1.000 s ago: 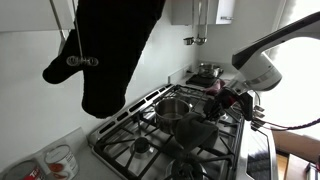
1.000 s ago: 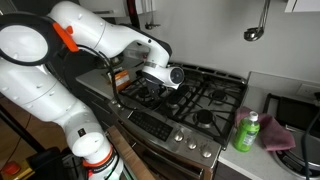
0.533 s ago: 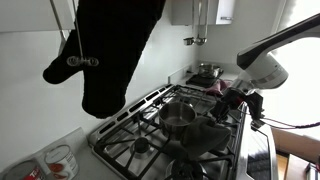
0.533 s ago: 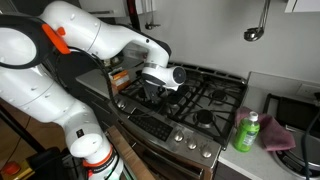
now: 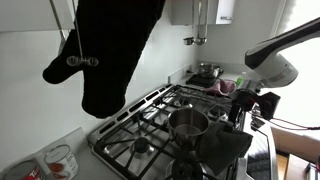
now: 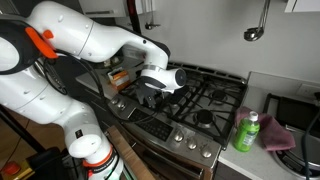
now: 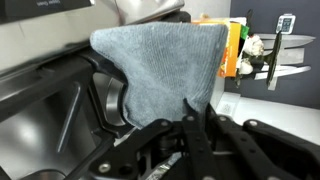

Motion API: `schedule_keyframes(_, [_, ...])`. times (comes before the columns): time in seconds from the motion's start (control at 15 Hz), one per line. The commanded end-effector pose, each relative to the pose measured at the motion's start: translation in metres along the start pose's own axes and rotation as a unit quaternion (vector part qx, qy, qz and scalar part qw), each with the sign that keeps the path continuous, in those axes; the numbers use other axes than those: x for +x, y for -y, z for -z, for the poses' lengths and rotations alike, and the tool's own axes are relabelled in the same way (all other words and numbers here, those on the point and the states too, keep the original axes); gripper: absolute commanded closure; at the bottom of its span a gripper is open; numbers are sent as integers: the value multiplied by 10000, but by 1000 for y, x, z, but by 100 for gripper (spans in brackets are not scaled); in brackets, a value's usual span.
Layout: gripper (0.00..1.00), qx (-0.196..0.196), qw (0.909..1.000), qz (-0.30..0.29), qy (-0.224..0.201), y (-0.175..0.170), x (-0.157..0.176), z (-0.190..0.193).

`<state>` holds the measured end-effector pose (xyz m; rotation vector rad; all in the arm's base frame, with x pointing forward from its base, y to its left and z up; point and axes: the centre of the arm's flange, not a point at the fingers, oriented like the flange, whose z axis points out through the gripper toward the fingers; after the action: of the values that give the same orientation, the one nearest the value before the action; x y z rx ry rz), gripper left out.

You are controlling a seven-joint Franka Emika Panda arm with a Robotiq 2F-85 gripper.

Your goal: Move the silver pot forwards

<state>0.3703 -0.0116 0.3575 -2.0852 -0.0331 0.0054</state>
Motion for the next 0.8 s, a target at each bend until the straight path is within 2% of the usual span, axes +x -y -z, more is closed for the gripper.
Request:
schedule_keyframes(0.0, [97,216,9989,217,355,-1,-22,6])
schedule_keyframes(0.73, [97,635,9852,518,1506,-17,-38,-6])
